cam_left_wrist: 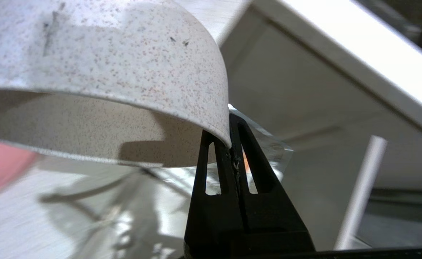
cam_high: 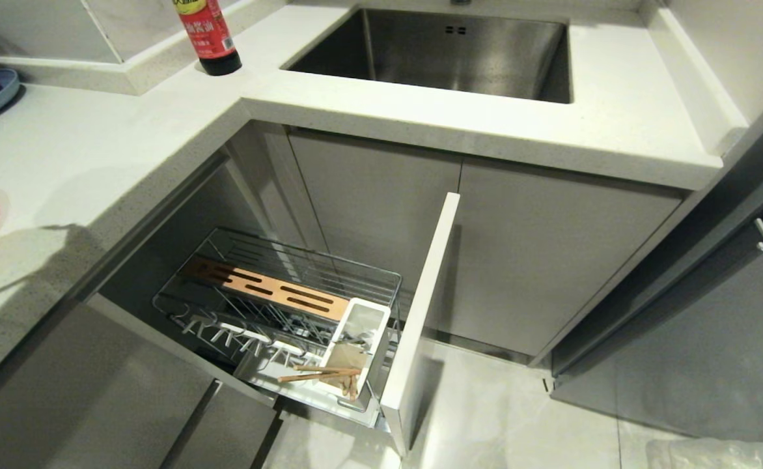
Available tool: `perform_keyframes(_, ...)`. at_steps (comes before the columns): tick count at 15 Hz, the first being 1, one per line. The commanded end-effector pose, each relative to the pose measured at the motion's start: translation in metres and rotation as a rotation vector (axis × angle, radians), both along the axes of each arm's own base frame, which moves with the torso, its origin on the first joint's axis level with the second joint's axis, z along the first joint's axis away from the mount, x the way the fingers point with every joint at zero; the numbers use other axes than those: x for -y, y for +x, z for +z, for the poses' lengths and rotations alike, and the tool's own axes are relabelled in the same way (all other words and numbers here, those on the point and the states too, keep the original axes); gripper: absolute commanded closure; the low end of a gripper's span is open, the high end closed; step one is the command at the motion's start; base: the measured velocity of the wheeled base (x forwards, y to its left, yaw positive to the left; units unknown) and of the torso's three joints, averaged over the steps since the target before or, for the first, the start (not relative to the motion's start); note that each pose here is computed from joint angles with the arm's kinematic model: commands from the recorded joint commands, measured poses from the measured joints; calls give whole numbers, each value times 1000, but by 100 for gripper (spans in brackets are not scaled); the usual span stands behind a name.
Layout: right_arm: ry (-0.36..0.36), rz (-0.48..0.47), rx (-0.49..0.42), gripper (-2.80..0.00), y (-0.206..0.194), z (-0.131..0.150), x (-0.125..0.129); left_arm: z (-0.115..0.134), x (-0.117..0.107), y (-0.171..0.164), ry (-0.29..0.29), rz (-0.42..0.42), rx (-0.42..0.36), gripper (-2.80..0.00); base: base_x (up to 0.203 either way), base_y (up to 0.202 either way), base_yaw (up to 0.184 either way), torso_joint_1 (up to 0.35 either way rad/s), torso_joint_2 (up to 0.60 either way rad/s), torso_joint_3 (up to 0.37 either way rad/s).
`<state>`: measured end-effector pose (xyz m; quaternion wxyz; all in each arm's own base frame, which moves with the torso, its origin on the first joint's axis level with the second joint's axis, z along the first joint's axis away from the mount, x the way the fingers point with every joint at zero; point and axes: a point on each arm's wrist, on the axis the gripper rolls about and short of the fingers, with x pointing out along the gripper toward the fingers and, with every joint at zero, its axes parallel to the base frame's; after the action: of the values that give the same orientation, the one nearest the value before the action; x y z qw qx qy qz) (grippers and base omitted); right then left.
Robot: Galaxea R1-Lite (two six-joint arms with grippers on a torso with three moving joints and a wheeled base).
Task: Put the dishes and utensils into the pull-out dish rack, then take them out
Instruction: Take the bowl out of the cupboard
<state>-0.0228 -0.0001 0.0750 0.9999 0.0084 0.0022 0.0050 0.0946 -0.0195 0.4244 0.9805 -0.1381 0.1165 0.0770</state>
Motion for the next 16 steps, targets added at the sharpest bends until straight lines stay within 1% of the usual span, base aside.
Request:
perform_keyframes(1,0,1,0,0,0,0,0,4,-13,-12,21,106,7,0,0,0,0,0,0,0)
perform_keyframes(3,0,1,0,0,0,0,0,3,-24,-19,62,223,-14,0,0,0,0,0,0,0)
perform_keyframes(4,0,1,0,0,0,0,0,1,-28,-22,80,278,-38,0,0,0,0,0,0,0)
perform_keyframes(6,0,1,0,0,0,0,0,-5,-37,-25,105,373,-114,0,0,0,0,0,0,0)
perform_keyframes(7,0,1,0,0,0,0,0,-7,-42,-25,110,408,-154,0,0,0,0,0,0,0)
perform_keyframes(9,0,1,0,0,0,0,0,-14,-51,-21,112,438,-241,0,0,0,0,0,0,0)
perform_keyframes(11,0,0,1,0,0,0,0,-21,-66,-1,86,444,-329,0,0,0,0,0,0,0)
perform_keyframes(12,0,1,2,0,0,0,0,-26,-74,11,74,427,-368,0,0,0,0,0,0,0)
perform_keyframes(16,0,1,0,0,0,0,0,-39,-95,46,45,409,-464,0,0,0,0,0,0,0)
